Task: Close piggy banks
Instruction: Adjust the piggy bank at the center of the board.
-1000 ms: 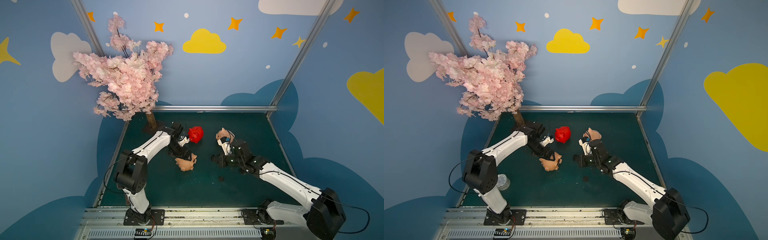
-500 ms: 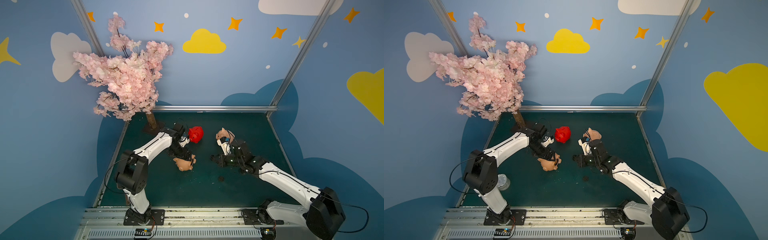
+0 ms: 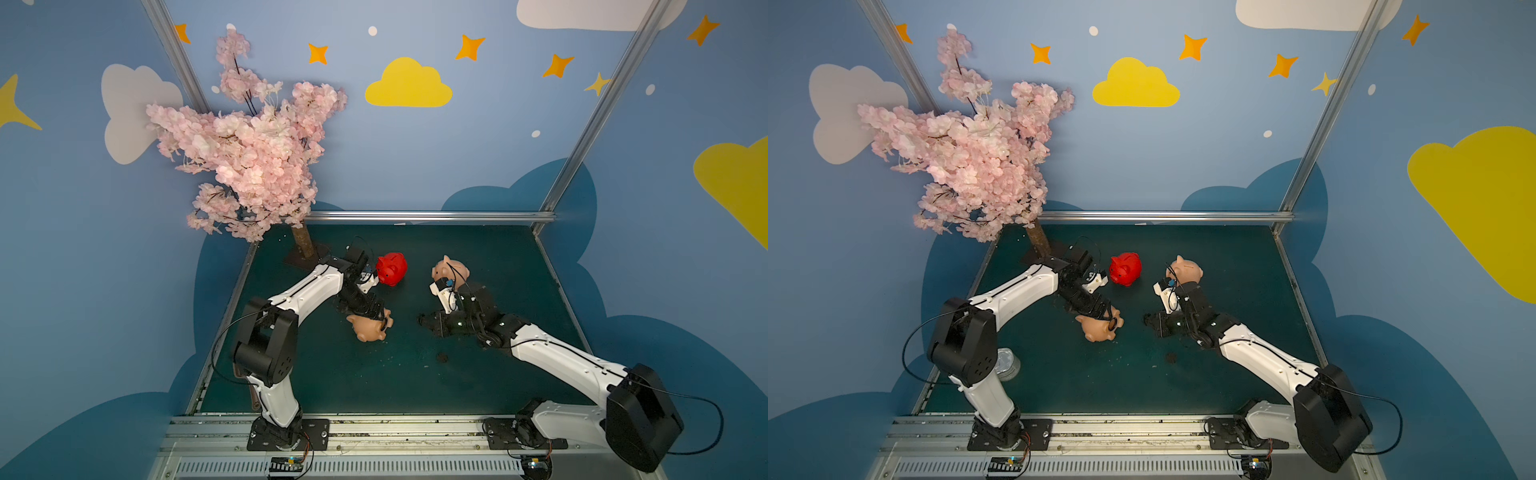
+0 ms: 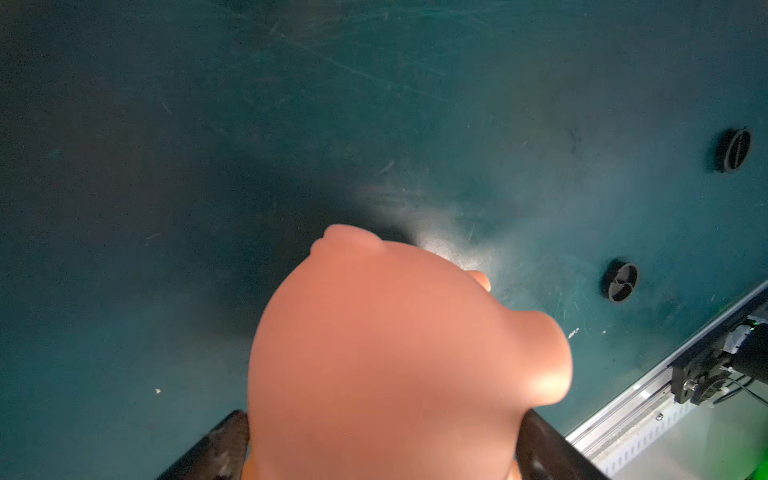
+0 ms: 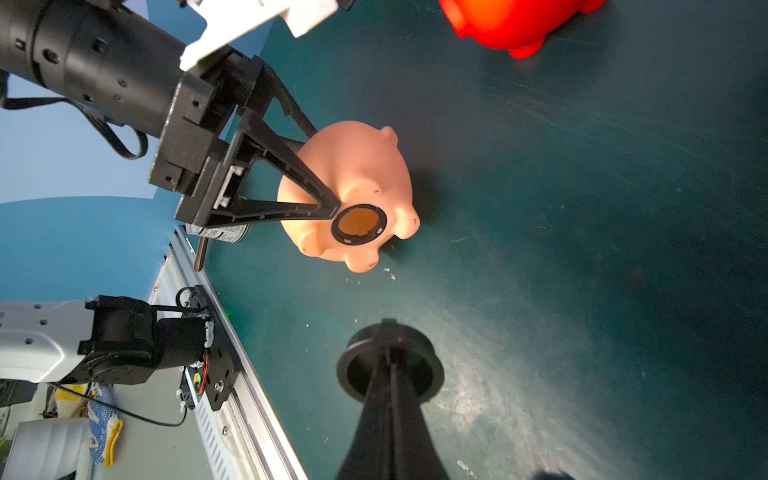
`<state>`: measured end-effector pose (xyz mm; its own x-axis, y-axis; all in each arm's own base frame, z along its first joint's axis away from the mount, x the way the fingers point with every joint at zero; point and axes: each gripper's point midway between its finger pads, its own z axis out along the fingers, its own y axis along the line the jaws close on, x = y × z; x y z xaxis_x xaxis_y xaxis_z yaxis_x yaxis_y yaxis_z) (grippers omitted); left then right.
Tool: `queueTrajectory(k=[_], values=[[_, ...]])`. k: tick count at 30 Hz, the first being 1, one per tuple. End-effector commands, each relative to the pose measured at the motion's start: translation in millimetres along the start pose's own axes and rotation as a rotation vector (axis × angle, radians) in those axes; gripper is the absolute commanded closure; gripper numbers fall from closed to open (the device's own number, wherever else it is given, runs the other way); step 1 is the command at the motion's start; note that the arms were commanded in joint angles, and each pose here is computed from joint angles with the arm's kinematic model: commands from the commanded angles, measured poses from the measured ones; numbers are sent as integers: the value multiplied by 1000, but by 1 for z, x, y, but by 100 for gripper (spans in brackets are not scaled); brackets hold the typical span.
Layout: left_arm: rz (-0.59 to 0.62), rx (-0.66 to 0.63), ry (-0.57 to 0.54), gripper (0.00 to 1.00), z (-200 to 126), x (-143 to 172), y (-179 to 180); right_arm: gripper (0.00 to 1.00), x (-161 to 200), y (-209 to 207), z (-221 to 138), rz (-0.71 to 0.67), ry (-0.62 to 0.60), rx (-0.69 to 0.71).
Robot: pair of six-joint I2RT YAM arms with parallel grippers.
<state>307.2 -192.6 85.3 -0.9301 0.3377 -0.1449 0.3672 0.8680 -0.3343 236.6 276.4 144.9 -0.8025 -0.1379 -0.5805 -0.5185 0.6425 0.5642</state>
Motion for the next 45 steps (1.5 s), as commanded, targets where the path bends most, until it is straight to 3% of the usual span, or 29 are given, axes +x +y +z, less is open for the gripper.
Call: queueTrajectory(k=[1,27,45], values=[[-40,17,42,1,12,11,4,100,-7,4,0,-39,-30,-28],[-81,141,-4,5,13,14,-5,100,-3,11,27,-32,-9,-111],[-111,152,10,7,17,17,-4,100,0,5,64,-157,-133,-133]])
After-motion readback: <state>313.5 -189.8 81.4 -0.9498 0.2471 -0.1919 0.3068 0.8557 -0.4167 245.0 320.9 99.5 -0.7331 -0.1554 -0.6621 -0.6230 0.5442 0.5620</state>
